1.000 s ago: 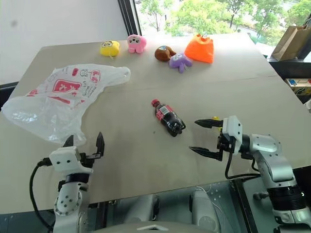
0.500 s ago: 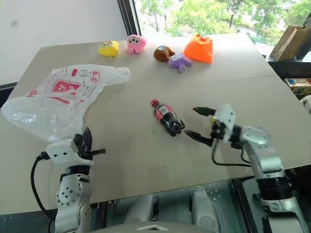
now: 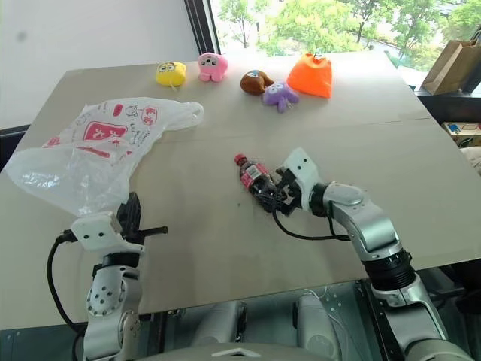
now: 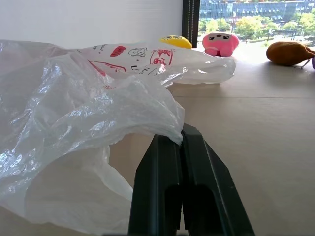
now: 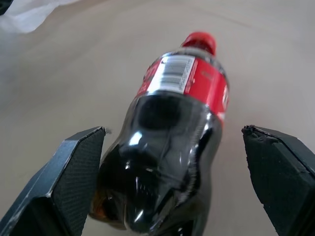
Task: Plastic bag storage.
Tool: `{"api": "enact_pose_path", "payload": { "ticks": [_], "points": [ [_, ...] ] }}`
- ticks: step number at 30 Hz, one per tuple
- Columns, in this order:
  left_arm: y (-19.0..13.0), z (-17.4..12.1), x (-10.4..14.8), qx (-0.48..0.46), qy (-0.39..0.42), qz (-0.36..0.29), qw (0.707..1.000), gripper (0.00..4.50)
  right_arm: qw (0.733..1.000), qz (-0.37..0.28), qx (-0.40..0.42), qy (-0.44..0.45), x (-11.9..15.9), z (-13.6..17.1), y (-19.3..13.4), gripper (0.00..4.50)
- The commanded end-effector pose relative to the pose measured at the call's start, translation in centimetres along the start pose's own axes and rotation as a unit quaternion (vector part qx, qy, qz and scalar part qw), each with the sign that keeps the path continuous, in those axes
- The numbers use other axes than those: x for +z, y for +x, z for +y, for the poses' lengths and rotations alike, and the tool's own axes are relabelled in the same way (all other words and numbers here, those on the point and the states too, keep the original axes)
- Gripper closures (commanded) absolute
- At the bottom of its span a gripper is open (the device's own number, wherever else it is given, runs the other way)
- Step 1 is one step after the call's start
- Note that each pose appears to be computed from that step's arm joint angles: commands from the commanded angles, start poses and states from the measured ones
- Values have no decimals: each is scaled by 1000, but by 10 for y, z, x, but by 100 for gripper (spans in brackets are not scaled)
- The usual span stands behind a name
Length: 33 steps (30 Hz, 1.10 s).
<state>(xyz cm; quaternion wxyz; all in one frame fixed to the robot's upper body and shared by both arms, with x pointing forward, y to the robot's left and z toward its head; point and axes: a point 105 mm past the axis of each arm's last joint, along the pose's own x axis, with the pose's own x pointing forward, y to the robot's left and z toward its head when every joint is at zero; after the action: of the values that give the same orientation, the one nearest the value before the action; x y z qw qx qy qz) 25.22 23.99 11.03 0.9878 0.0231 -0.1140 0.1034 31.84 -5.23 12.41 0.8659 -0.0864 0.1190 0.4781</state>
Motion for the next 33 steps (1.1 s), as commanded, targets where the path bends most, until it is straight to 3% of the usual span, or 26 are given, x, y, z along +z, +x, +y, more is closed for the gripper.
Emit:
{"api": "enact_pose_path", "payload": {
  "ticks": [1, 10, 14, 15, 24, 28, 33],
  "points": [
    [3, 2, 11, 1, 15, -22, 1000, 443, 1000, 20, -21, 10, 1, -2, -1, 0],
    [4, 0, 8, -4, 15, -23, 1000, 443, 999, 34, -28, 22, 1, 1, 6, 0],
    [2, 1, 5, -1, 17, -21, 1000, 450, 999, 32, -35, 24, 2, -1, 8, 125],
    [2, 1, 4, -1, 17, -21, 1000, 450, 999, 32, -36, 22, 2, -1, 9, 138],
    [15, -3, 12, -10, 8, -42, 999, 450, 998, 18, -51, 20, 8, -11, 9, 138],
    [75, -33, 32, -42, -36, -83, 995, 450, 990, -24, -137, 24, 26, -56, -6, 138],
    [127, -112, 68, -172, -79, -130, 973, 450, 974, -52, -220, 23, 40, -99, -35, 138]
  ]
}}
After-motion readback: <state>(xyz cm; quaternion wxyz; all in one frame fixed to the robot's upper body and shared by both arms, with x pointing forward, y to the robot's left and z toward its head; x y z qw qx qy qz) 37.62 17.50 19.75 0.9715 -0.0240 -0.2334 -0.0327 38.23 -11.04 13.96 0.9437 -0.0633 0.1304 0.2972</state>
